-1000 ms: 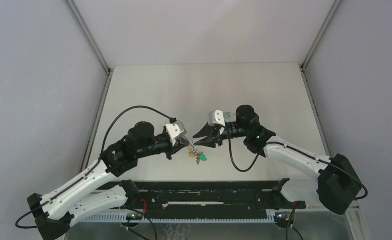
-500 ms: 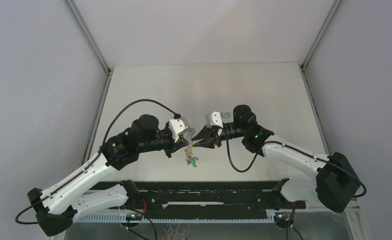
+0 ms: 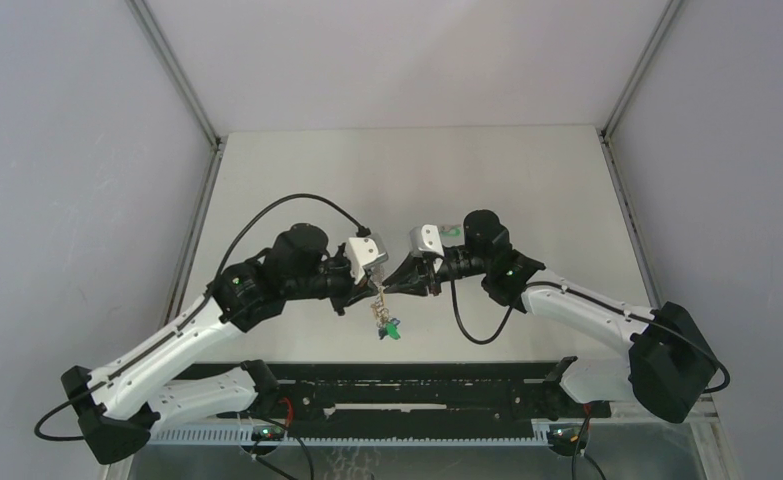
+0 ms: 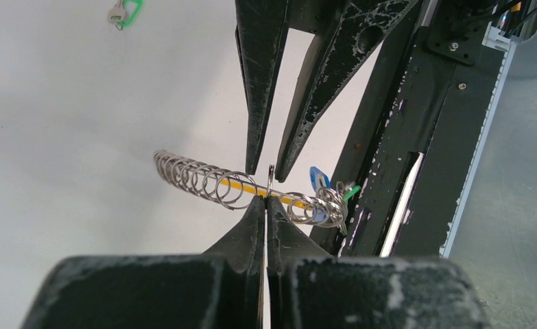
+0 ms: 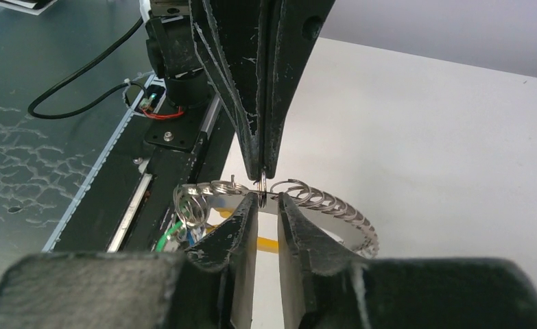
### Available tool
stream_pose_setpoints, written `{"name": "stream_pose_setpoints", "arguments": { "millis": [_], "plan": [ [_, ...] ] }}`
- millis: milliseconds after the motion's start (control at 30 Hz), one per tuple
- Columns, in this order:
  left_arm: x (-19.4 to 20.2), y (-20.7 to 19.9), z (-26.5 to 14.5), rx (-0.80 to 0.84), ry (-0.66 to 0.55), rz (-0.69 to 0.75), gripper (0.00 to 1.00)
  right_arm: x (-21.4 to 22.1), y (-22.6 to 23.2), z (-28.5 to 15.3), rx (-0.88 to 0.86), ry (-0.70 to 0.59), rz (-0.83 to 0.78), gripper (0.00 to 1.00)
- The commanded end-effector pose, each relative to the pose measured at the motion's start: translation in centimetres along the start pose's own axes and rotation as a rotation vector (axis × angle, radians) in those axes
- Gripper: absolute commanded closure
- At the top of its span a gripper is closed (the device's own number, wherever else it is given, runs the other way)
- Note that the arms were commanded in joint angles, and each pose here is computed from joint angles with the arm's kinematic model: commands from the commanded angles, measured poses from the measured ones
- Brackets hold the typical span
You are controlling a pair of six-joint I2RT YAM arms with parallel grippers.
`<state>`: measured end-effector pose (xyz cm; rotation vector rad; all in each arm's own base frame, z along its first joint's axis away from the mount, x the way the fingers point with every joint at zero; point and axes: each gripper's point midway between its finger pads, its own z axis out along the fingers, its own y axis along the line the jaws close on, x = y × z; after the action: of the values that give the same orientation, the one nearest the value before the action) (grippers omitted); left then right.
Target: Put the keys on the keyring
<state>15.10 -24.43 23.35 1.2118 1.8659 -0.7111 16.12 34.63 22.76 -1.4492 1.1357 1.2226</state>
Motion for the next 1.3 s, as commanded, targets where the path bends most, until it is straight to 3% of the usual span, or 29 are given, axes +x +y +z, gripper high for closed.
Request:
{"name": "stream_pose_setpoints", "arguments": {
  "millis": [0, 200, 333, 567, 767, 1067, 1267],
  "plan": [
    [-3.7, -0.1, -1.2, 0.009, -0.100, 0.045, 1.00, -2.5, -0.2, 0.3, -0.017, -0.048, -0.070, 0.85],
    [-3.8, 0.1, -1.1, -0.001, -0.101, 0.039, 1.00, -2.8, 0.2, 0.2, -0.033, -0.055, -0.077, 1.00],
    [-3.7, 0.5, -1.0, -0.025, -0.104, 0.038, 1.00, -3.0, 0.3, 0.1, -0.034, -0.060, -0.074, 1.00],
    [-3.0, 0.4, -0.3, -0.009, -0.070, 0.032, 0.83, -3.9, 0.3, -0.3, -0.023, -0.077, -0.081, 1.00],
    [-2.8, 0.4, -0.1, -0.007, -0.059, 0.029, 0.79, -4.2, 0.3, -0.4, -0.020, -0.082, -0.083, 1.00],
    [-2.9, 0.3, 0.0, -0.002, -0.076, 0.027, 0.84, -4.2, 0.5, -0.3, -0.026, -0.086, -0.078, 1.00],
    [-3.4, 0.1, -0.1, 0.010, -0.116, 0.037, 0.95, -4.2, 0.5, -0.3, -0.027, -0.086, -0.077, 1.00]
  ]
}}
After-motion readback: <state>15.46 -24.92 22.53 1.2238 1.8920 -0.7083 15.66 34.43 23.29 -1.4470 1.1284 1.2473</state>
